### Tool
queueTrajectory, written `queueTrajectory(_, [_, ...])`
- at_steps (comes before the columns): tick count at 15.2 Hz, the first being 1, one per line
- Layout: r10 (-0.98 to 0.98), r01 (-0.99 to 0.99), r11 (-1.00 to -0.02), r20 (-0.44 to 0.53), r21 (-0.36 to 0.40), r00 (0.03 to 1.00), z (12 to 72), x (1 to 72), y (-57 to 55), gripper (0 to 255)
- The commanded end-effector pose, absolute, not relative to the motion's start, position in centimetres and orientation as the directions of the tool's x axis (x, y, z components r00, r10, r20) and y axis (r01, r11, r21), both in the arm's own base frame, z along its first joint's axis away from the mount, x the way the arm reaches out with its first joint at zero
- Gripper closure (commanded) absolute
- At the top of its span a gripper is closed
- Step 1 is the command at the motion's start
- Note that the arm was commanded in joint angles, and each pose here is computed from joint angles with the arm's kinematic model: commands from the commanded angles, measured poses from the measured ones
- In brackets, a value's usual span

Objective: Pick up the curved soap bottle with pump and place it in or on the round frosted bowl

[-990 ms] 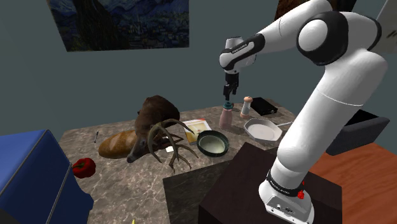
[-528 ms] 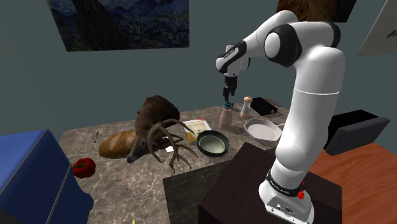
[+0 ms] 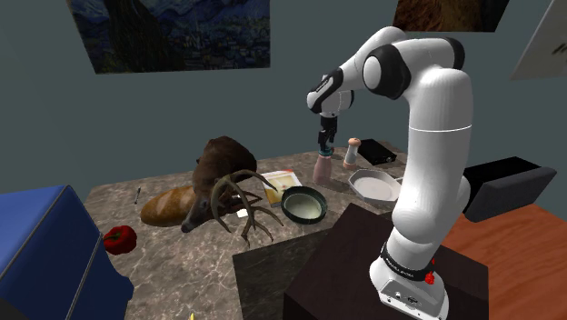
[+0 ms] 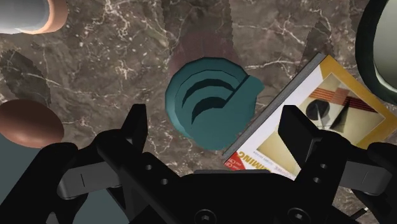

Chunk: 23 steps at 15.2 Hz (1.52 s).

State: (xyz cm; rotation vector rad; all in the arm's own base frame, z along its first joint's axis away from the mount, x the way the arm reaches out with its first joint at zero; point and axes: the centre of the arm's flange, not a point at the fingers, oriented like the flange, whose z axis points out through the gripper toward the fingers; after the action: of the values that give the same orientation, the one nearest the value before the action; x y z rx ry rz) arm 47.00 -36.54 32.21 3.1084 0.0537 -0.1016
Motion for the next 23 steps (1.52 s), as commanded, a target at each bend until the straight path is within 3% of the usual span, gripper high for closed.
queueTrajectory(1, [0.034,0.036,-0.999,-0.065,0.03,0.997,31.4,46.9,-36.5,0])
queueTrajectory(8, [0.034,0.036,-0.999,-0.065,0.03,0.997,31.4,46.9,-36.5,0])
queueTrajectory(9, [0.034,0.036,-0.999,-0.065,0.03,0.997,31.4,46.9,-36.5,255])
queueTrajectory(23, [0.034,0.036,-0.999,-0.065,0.03,0.997,34.1,46.9,-36.5,255])
